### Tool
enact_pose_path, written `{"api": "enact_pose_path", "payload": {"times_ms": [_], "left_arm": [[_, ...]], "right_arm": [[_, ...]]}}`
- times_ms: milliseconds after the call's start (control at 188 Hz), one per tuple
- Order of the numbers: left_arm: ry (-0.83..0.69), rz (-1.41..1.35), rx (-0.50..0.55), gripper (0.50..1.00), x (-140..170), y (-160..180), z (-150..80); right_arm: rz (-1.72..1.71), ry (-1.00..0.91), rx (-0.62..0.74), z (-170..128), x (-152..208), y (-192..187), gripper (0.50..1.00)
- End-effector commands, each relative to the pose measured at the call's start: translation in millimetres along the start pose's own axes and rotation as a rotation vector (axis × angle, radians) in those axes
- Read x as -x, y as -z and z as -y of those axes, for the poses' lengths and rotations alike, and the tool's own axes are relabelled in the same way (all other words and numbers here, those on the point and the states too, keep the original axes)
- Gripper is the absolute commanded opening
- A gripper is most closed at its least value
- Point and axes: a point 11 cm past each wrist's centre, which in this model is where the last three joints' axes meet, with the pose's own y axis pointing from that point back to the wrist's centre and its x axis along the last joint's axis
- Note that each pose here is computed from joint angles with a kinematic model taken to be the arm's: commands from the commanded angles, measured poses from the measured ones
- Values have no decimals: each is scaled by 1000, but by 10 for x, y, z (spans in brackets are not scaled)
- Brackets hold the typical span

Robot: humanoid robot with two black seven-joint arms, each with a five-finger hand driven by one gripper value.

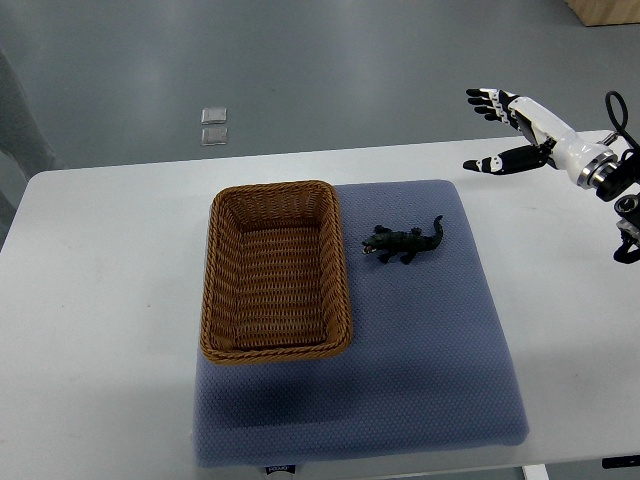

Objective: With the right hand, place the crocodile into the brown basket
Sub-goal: 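Lower the right hand over the green toy crocodile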

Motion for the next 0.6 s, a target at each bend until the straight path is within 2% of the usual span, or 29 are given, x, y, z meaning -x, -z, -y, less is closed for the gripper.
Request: {"api": "enact_pose_path", "payload": {"times_ms": [0,335,596], "left_arm": [[0,0,0,1000,0,1,0],[0,0,0,1000,0,1,0],[-2,1,0,1000,-5,2,0]], "right_arm": [[-159,110,-28,57,91,168,924],[-650,459,-83,234,269,644,924],[-877,648,-74,300,394,798,924]]}}
